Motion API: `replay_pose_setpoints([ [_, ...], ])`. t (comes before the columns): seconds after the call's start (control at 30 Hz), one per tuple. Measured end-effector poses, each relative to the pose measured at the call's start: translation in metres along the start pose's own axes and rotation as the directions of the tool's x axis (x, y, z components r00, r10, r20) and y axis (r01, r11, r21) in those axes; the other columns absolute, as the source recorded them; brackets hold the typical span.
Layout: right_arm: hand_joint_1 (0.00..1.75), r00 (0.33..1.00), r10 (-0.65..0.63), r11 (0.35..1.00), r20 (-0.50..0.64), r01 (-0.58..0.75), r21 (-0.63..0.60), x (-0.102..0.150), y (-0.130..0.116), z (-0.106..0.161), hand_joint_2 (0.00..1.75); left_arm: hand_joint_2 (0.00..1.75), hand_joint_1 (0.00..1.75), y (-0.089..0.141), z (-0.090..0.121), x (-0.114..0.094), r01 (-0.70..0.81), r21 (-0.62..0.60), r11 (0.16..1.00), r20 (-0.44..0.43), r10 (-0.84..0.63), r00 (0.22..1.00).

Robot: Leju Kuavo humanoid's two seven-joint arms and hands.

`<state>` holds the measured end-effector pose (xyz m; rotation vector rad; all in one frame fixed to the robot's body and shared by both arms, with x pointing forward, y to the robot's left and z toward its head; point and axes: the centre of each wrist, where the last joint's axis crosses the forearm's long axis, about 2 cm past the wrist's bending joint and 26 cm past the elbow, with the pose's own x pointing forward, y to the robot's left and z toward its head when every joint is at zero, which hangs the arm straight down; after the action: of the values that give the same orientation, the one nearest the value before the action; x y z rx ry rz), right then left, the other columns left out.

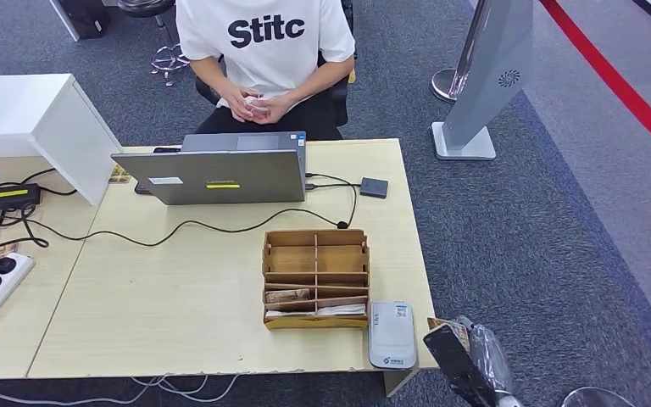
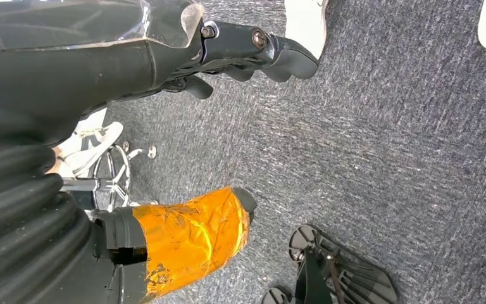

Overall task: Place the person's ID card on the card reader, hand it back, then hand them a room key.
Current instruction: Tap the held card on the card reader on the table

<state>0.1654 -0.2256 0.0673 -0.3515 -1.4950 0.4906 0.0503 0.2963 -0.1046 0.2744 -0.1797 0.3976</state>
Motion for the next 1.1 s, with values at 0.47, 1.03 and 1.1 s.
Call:
replay_pose_setpoints([
  [0.47, 1.75, 0.998, 0.047, 0.999, -0.049, -0.046, 0.028, -0.008, 0.012, 0.001, 1.75, 1.75, 0.00, 0.003, -0.001, 0.001, 0.005, 0.006, 1.000, 0.006, -0.005, 1.000],
  [1.03, 1.75, 0.997, 0.064, 0.997, -0.050, -0.062, 0.035, -0.008, 0.013, 0.000, 1.75, 1.75, 0.00, 0.003, -0.001, 0.002, 0.005, 0.007, 1.000, 0.006, -0.005, 1.000],
  [1.1, 1.75, 0.997, 0.064, 0.997, -0.048, -0.062, 0.034, -0.008, 0.013, 0.000, 1.75, 1.75, 0.00, 0.003, -0.001, 0.002, 0.005, 0.007, 1.000, 0.006, -0.006, 1.000],
])
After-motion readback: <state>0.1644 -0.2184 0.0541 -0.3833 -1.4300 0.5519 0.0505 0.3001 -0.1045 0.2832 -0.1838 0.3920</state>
